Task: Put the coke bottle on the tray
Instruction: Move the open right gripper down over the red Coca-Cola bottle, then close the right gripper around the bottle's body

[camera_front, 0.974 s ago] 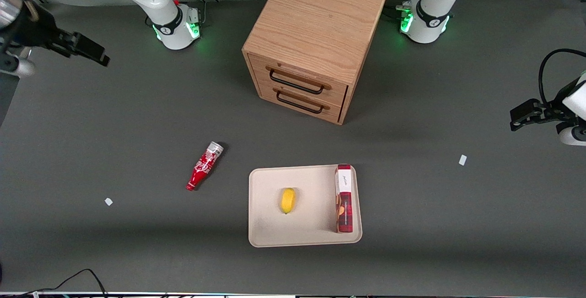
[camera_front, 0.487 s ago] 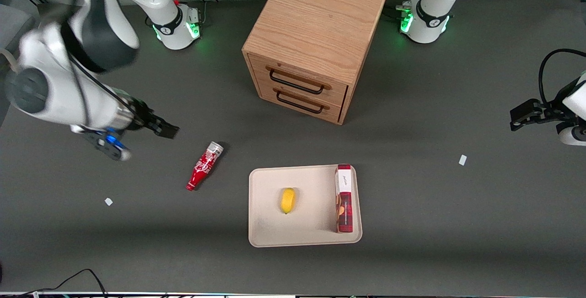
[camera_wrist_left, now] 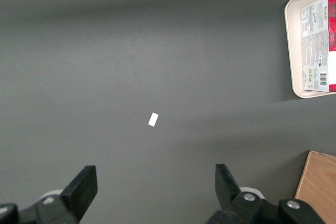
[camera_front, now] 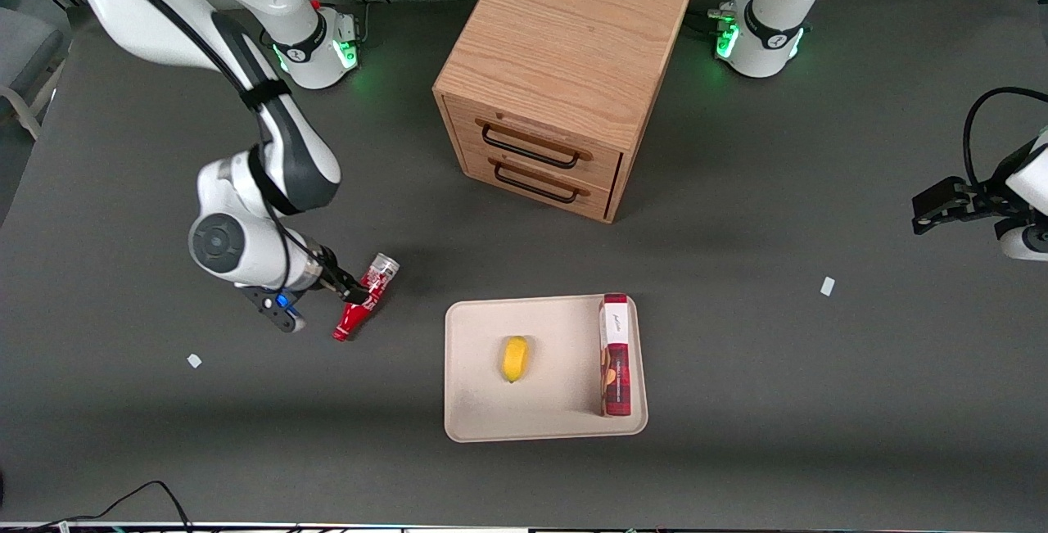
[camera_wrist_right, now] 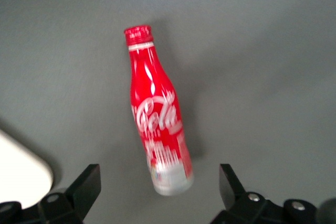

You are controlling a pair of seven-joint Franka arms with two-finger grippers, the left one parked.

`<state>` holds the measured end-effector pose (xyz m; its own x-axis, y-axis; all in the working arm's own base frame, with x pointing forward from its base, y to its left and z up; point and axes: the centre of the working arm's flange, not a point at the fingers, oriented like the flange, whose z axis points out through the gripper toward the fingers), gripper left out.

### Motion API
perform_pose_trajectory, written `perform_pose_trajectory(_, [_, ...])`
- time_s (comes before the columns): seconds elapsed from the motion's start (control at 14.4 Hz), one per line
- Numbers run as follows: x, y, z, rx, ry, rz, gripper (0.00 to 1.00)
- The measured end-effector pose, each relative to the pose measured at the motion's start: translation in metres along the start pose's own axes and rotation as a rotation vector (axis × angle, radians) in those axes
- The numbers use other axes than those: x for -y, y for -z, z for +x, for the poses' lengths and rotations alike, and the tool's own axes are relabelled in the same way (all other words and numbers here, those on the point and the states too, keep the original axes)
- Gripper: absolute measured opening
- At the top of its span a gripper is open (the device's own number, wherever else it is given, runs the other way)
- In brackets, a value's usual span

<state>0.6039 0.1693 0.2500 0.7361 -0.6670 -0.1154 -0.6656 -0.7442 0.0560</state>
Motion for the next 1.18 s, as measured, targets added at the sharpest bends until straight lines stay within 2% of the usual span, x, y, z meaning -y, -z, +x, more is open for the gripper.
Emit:
perform_pose_trajectory(0.14, [-0.001,-0.042,-0.001,-0.031,-0.008,0.001,1.0])
perform_pose_trajectory(0.28, [0.0,-0.065,-0.004,-0.037,-0.009,0.008,1.0])
perform_pose_trajectory(0.42, [0.001,-0.071,-0.004,-0.036,-0.008,0.011,0.94])
perform_pose_trajectory(0.49, [0.001,-0.071,-0.005,-0.036,-0.007,0.012,0.88])
perform_pose_trajectory(0.7, [0.006,-0.069,-0.011,-0.034,0.006,0.017,0.56])
perform_pose_trajectory(0.83, [0.01,-0.068,-0.017,-0.035,0.021,0.018,0.55])
perform_pose_trajectory(0.97, [0.016,-0.052,-0.026,-0.064,0.079,-0.01,0.55])
perform_pose_trajectory(1.18, [0.027,0.029,-0.045,-0.115,0.177,-0.065,0.55])
